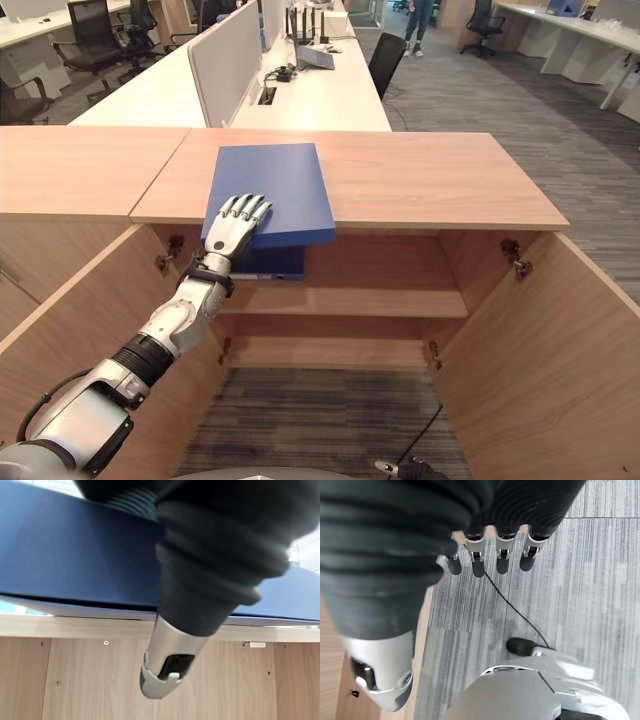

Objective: Put the empty folder in the office cabinet

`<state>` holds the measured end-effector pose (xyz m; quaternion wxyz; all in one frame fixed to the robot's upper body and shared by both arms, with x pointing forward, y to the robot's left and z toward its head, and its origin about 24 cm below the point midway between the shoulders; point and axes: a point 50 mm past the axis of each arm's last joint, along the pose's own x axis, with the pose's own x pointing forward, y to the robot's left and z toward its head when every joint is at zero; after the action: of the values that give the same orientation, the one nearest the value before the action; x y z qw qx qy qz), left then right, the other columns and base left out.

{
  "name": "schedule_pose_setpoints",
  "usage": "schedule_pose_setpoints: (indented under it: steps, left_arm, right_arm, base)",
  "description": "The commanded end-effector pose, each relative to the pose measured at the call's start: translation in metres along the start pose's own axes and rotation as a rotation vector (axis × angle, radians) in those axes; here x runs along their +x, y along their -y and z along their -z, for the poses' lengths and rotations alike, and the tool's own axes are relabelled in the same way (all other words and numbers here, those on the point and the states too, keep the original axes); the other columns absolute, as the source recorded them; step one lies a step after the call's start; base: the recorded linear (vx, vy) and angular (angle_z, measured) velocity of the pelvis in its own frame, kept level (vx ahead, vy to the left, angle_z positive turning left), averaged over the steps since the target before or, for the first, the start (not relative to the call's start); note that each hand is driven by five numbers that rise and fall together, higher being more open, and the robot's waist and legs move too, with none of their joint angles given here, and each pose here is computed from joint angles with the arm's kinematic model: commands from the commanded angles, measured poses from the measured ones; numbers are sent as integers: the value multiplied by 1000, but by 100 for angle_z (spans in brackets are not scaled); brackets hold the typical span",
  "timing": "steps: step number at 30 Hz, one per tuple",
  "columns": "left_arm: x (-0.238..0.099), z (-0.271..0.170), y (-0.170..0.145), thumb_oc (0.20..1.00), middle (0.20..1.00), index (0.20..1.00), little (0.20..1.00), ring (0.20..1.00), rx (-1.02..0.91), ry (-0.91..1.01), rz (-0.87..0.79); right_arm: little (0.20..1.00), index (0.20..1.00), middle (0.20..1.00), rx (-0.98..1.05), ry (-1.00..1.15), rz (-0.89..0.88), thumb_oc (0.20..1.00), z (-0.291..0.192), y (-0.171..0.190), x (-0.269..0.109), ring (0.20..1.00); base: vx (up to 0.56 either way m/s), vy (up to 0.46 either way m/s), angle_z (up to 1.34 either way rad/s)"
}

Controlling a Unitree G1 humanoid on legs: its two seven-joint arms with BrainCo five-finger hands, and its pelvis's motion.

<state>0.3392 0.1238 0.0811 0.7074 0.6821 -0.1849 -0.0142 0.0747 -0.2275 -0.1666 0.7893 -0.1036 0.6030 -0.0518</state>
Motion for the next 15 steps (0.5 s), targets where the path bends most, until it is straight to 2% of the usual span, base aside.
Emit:
schedule_pose_setpoints:
  steps: [1,5,6,7,8,15]
  left_arm:
    - [38,0,-27,1000,1000,1000,1000,1000,69,1,-72]
    - [36,6,-16,1000,1000,1000,1000,1000,101,-38,-26]
    - [36,7,-13,950,950,950,950,950,108,-43,-13]
    - [35,7,-10,501,501,501,501,501,116,-45,7]
    - [35,7,-5,200,200,200,200,200,126,-44,30]
    - [33,9,-9,200,200,200,200,200,99,-36,9]
  right_arm:
    - [1000,1000,1000,6,-7,15,1000,-2,-1,1,1000]
    - [1000,1000,1000,-4,-9,16,1000,-1,-2,1,1000]
    - [1000,1000,1000,-6,-10,17,1000,0,-2,1,1000]
    - [1000,1000,1000,-9,-9,17,1000,-1,-2,1,1000]
    - [1000,1000,1000,-13,-7,17,1000,-1,-2,1,1000]
    - [1000,1000,1000,-13,-4,15,1000,0,-3,1,1000]
  base:
    - [0,0,0]
    - [0,0,-1]
    - [0,0,0]
    - [0,0,0]
    - [0,0,0]
    - [4,-3,-3]
